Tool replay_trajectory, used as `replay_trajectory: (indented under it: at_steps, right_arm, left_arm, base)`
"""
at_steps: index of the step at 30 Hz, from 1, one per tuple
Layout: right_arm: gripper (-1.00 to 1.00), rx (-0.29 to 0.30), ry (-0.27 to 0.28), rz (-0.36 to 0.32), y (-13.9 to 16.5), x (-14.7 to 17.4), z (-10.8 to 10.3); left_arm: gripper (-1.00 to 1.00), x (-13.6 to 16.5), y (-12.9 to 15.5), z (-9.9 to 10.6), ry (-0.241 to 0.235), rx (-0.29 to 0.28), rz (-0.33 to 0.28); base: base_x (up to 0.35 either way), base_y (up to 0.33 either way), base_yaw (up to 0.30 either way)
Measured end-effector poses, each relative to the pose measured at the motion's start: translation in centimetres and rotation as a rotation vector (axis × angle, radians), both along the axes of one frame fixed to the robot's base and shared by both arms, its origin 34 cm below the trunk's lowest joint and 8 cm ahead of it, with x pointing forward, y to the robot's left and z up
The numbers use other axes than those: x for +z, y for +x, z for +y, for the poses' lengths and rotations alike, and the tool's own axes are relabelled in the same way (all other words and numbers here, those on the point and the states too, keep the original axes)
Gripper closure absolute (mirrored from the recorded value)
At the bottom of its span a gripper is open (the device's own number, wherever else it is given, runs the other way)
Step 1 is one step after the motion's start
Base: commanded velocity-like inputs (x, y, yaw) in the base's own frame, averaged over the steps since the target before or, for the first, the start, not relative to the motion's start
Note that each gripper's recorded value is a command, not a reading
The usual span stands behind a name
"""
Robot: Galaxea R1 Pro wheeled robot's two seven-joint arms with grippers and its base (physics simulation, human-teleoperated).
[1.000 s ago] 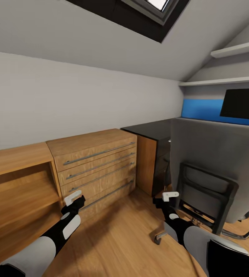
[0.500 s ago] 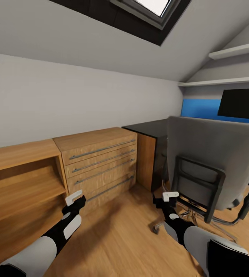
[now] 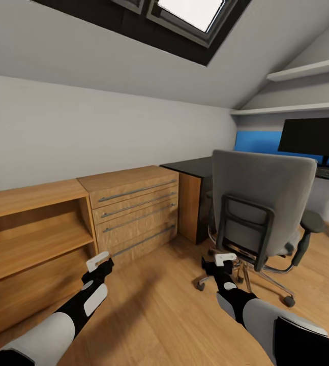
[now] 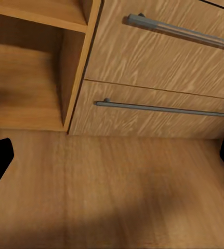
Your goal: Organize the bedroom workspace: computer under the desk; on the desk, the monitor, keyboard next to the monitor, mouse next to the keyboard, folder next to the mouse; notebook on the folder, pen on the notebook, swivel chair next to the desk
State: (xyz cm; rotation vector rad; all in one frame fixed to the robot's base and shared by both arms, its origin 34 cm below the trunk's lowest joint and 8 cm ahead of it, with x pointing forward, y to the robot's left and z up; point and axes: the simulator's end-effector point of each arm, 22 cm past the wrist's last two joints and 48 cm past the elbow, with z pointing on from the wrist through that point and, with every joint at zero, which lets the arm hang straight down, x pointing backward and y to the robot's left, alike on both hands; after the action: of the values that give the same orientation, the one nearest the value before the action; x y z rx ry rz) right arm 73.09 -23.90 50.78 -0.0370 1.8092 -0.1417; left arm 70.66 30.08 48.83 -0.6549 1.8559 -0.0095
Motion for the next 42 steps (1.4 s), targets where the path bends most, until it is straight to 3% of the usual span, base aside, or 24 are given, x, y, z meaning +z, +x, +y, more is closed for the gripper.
replay_trajectory:
  at_steps: [10,19,26,39,42]
  right_arm:
    - [-1.0,0.002,-0.001,-0.006,0.0,0.4,0.0]
    - [-1.0,0.002,0.0,-0.012,0.0,0.8,0.0]
    - [-1.0,0.002,0.0,-0.015,0.0,1.0,0.0]
    - [-1.0,0.005,0.0,-0.023,0.0,1.5,0.2]
    - [-1.0,0.005,0.0,-0.023,-0.1,1.5,0.2]
  left_arm:
    - [-1.0,0.3,0.0,-0.1,-0.001,-0.001,-0.005]
    - [-1.0,0.7,0.0,-0.6,-0.006,-0.005,-0.011]
    - [-1.0,0.9,0.2,-2.7,-0.012,-0.035,-0.015]
    - [-1.0,1.2,0.0,-8.7,0.151,-0.239,-0.016]
    - [-1.0,1.3,-0.1,-9.5,0.169,-0.264,-0.018]
  base:
    - [-0.069,0.012,-0.212]
    - [-0.003,0.247,-0.242]
    - [0.0,0.296,-0.245]
    - [0.0,0.098,-0.26]
    - [0.0,0.067,-0.273]
